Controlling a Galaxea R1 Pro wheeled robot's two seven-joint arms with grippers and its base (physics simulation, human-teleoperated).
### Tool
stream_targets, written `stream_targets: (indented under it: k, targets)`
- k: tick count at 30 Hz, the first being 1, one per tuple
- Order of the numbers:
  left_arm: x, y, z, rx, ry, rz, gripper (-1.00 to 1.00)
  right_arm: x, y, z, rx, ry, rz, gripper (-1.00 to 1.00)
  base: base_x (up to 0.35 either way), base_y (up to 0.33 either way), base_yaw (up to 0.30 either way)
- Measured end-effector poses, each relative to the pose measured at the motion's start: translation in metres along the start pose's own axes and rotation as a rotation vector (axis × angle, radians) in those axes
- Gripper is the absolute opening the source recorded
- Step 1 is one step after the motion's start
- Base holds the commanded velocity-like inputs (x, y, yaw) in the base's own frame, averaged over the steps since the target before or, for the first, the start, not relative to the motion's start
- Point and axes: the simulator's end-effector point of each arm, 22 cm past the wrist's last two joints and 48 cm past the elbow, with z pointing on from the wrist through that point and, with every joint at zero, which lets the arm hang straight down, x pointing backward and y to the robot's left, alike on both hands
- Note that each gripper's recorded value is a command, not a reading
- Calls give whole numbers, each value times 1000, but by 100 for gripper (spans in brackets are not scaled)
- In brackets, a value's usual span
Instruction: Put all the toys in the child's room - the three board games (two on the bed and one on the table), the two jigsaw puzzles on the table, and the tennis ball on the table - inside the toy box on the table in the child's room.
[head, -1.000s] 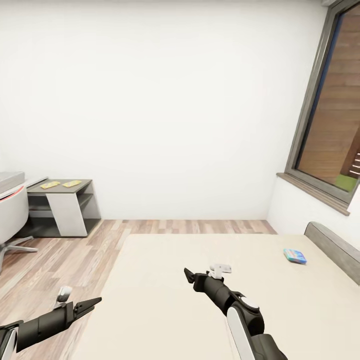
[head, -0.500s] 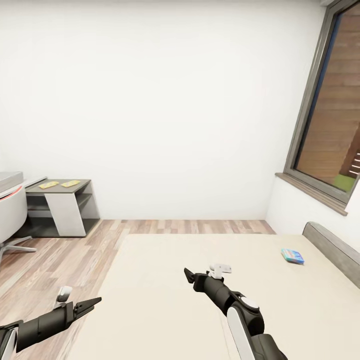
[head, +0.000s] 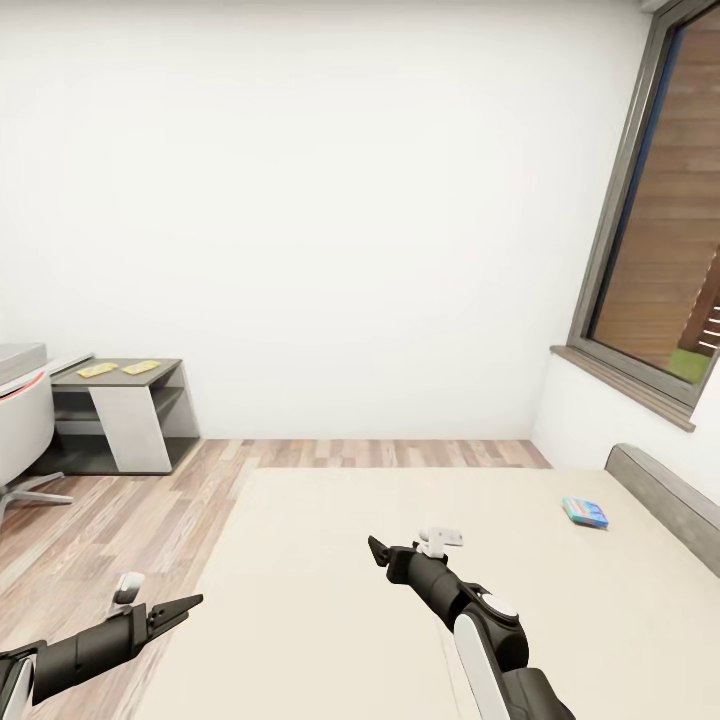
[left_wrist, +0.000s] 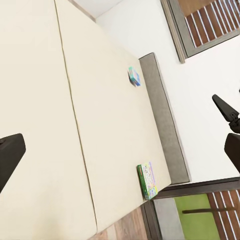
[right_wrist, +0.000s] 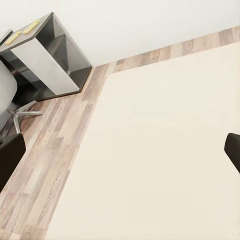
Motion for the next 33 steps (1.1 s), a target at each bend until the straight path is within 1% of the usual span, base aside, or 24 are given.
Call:
stream_targets:
  k: [26, 33]
  targets:
    - [0, 0, 0, 0, -1, 0, 100, 0, 1, 0, -1, 1, -1, 100, 13, -11, 0]
    - [0, 0, 0, 0, 0, 0, 100, 0, 1, 0, -1, 1, -1, 100, 0, -116, 0]
